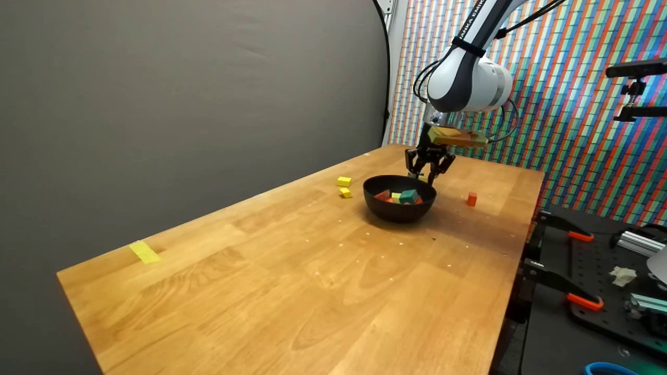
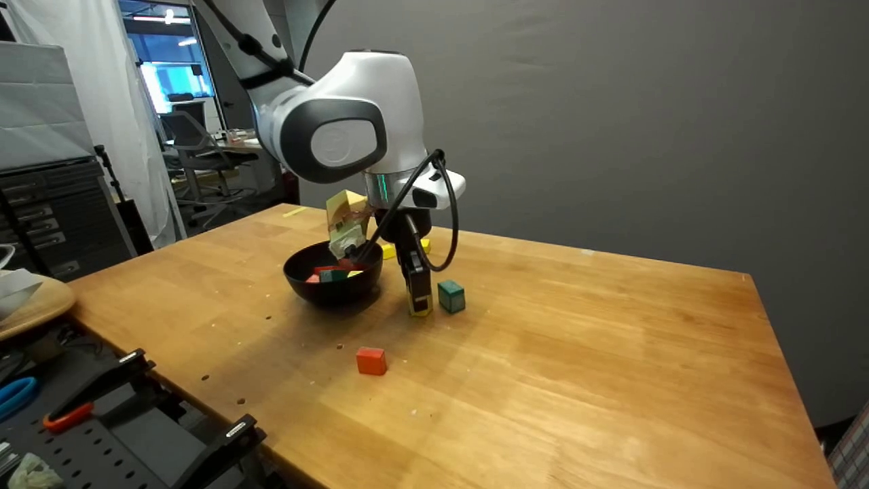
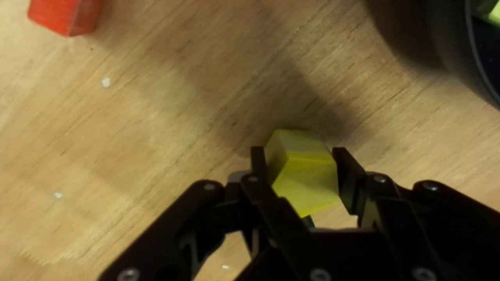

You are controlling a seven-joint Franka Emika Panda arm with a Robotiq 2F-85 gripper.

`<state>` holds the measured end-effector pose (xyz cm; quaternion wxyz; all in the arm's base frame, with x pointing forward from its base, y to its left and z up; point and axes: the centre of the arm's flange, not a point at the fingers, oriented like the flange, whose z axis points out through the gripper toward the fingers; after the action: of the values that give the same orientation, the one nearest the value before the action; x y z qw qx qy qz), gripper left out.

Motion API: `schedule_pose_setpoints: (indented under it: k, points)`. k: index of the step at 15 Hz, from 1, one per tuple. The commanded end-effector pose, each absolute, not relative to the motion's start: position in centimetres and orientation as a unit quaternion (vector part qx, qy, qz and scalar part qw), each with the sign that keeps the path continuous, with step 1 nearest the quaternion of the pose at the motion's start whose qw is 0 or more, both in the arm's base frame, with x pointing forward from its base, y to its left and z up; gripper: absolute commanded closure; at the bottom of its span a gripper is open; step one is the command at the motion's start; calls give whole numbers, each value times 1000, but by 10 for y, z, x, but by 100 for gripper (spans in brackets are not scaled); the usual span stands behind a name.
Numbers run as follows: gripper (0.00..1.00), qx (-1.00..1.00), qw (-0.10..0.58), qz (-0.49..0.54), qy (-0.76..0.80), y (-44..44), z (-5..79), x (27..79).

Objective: Put all the toy blocks into the bowl.

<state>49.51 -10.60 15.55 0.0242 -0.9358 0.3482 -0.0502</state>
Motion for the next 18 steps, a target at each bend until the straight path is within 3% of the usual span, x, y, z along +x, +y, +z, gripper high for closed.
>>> schedule_pose_setpoints:
  k: [1, 9, 13, 18]
  points:
    - [80, -932, 24, -53, 357, -110, 157, 501]
    - [80, -953, -32, -204, 220, -48, 262, 453]
    - [80, -953, 20, -235, 191, -14, 271, 471]
    - [80, -961, 48, -198, 187, 35, 251, 488]
